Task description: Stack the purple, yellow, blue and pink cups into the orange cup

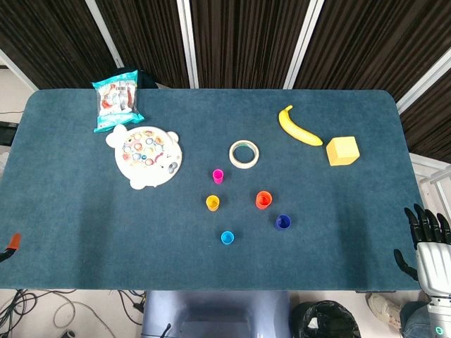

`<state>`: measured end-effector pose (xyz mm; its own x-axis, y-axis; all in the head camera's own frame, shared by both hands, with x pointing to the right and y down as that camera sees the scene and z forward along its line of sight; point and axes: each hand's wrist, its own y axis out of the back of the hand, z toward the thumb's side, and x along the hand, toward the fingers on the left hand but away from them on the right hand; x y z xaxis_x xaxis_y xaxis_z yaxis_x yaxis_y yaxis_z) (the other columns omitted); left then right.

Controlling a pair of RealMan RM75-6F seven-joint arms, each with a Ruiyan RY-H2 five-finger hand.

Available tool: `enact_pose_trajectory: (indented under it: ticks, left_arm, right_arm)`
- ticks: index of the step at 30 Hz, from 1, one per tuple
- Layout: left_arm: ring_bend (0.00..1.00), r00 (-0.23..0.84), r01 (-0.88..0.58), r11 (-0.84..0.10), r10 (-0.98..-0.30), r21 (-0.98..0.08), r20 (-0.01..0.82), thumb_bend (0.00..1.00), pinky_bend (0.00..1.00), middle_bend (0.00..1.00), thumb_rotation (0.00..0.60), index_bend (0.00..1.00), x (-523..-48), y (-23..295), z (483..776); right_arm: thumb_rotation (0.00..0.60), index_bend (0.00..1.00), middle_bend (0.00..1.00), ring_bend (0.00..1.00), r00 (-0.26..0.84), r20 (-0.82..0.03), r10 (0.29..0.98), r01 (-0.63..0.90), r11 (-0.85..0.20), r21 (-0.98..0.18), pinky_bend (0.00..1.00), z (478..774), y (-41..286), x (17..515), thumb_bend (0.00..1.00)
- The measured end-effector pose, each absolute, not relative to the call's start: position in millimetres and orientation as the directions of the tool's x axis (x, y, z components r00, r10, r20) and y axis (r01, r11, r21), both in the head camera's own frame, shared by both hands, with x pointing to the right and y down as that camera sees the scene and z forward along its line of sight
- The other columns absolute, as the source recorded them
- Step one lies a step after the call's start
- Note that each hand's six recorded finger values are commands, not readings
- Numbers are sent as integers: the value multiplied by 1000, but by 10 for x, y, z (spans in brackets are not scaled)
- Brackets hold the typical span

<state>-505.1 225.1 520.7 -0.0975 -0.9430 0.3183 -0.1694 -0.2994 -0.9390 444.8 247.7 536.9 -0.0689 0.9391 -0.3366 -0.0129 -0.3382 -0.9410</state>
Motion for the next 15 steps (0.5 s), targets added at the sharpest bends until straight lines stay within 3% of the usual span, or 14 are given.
enact_pose_trajectory:
  ticks: [15]
  left_arm:
    - [0,-95,-168,-300,-943,-939,318,308,0,50,600,44,-5043,2258,5205]
  right_arm:
    - [600,17,0,0,-69,-352,934,-5,-353,-936,10,5405,2498,4418,397]
